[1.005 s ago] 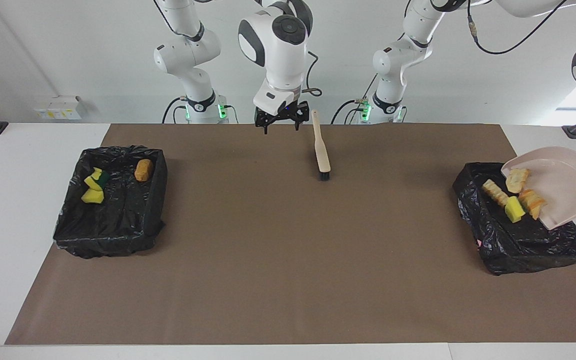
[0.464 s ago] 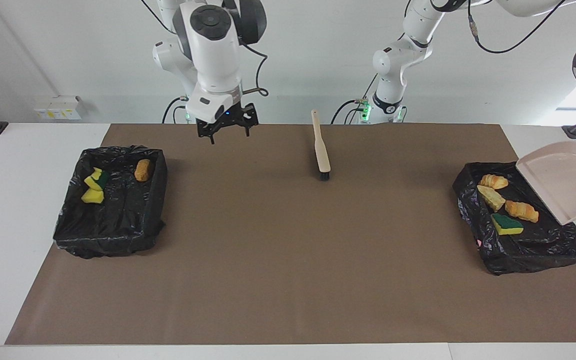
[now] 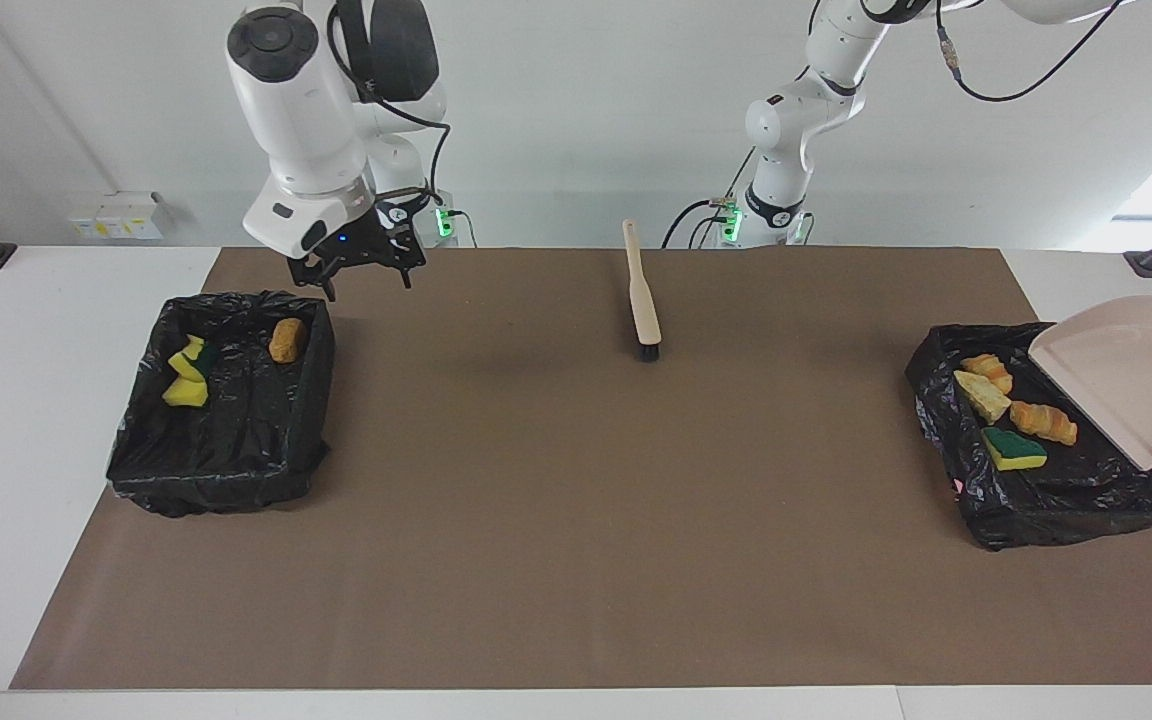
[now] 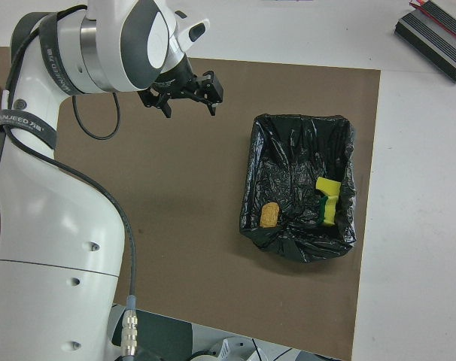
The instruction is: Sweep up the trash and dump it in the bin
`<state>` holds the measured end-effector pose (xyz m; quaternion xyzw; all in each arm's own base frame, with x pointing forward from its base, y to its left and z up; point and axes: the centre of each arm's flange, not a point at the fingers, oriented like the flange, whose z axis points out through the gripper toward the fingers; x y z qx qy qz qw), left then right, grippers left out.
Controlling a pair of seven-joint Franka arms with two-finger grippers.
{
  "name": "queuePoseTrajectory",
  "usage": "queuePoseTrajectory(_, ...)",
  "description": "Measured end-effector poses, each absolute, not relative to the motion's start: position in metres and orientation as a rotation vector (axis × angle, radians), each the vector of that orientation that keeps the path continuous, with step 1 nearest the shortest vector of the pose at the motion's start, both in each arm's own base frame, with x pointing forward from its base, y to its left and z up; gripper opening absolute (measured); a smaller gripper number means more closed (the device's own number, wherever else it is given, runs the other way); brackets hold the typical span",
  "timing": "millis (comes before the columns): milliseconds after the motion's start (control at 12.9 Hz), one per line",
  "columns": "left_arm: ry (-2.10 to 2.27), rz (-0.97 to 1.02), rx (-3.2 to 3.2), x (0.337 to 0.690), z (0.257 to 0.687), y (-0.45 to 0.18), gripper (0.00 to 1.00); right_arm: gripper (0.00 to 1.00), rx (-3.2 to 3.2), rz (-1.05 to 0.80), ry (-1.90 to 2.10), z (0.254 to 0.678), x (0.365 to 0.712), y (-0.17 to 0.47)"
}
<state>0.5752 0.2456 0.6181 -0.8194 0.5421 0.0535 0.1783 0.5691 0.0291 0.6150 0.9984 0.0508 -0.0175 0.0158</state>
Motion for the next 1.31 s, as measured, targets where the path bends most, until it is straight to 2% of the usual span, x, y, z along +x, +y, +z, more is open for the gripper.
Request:
queuePoseTrajectory(155, 1.363, 0.104, -2.534, 0.568, 0.627, 0.203, 0.31, 1.0, 3.11, -0.016, 0.057, 0.622, 0.572, -0.008)
queuePoseTrajectory(387, 1.093, 0.085, -2.75, 0.571, 0.629, 0.095, 0.31, 1.0, 3.113, 0.023, -0.057, 0.636, 0.566, -0.047)
queuePoseTrajectory(619, 0.793, 0.032, -2.97, 0.568, 0.612, -0.018, 0.31, 1.0, 3.115, 0.057, -0.076, 0.659, 0.544, -0.051)
queuePoseTrajectory(1005, 0.47, -0.059, -3.153, 0.547, 0.567, -0.175, 0.31, 1.0, 3.117, 0.065, -0.084, 0.666, 0.524, -0.044)
queuePoseTrajectory(1315, 0.351, -0.126, -3.21, 0.525, 0.496, -0.267, 0.31, 1.0, 3.123, 0.043, -0.152, 0.663, 0.523, -0.04)
